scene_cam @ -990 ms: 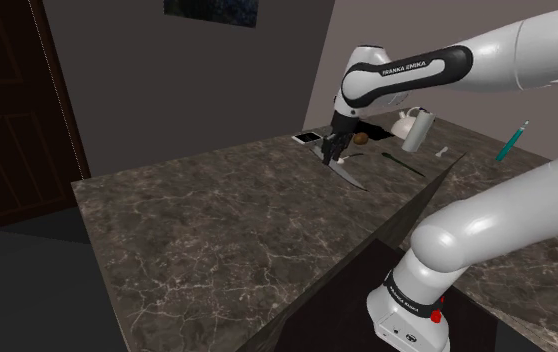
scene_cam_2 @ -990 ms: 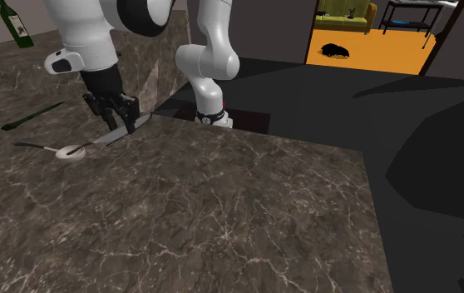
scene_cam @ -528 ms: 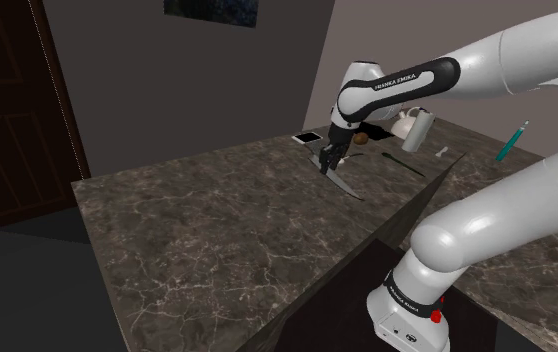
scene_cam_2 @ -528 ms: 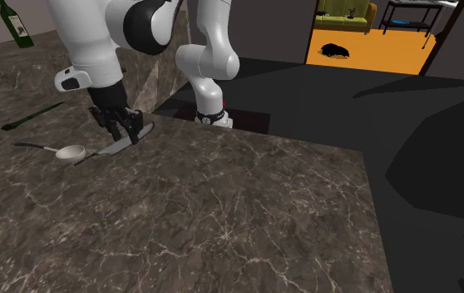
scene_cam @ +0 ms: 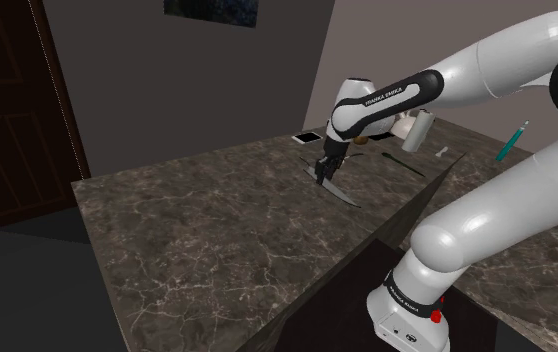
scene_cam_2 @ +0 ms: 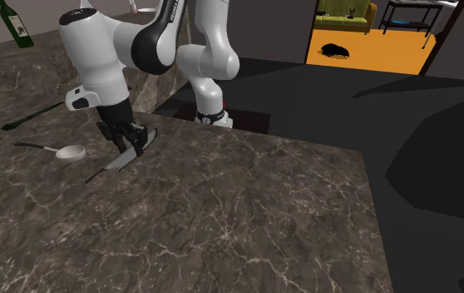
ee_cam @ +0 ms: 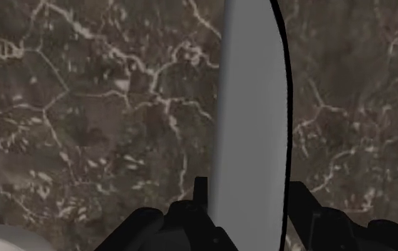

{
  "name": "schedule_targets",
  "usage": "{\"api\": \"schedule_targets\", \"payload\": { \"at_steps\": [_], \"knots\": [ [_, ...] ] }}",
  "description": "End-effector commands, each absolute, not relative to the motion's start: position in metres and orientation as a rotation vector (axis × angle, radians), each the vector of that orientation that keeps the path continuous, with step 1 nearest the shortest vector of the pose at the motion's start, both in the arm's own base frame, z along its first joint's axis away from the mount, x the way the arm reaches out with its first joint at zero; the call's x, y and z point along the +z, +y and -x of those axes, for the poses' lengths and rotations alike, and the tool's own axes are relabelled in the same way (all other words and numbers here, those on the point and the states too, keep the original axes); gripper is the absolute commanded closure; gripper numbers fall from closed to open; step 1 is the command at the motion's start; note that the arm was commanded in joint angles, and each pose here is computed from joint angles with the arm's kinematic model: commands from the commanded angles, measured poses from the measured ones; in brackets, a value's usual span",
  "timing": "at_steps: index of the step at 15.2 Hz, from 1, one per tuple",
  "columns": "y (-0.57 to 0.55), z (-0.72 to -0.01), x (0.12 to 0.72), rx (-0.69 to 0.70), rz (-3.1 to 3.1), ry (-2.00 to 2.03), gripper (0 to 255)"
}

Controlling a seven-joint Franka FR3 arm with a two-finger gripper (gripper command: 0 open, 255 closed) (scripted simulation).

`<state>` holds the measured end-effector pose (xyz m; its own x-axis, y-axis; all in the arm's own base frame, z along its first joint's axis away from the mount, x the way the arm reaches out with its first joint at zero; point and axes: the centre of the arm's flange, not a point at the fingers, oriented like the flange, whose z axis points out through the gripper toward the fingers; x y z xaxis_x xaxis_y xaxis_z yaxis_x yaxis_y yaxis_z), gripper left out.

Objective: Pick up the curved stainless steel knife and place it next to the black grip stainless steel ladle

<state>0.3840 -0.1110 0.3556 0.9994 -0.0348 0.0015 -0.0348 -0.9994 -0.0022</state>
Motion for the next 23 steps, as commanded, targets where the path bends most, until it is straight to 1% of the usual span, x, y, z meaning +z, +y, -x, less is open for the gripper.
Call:
{"api": "schedule_targets", "payload": {
  "at_steps": [1, 8, 9, 14, 18, 23],
  "knots": [
    [-0.113, -0.383, 0.348, -0.004, 3.139, 0.054, 255],
    [-0.113, -0.383, 0.348, -0.004, 3.139, 0.054, 255],
    [-0.113, -0.383, 0.348, -0.004, 3.139, 0.054, 0],
    [-0.113, -0.383, 0.348, -0.004, 3.139, 0.054, 0],
    [-0.113, -0.383, 0.398, -0.004, 3.139, 0.054, 0],
    [-0.113, -0.383, 0.398, -0.004, 3.139, 0.054, 0]
  ]
}}
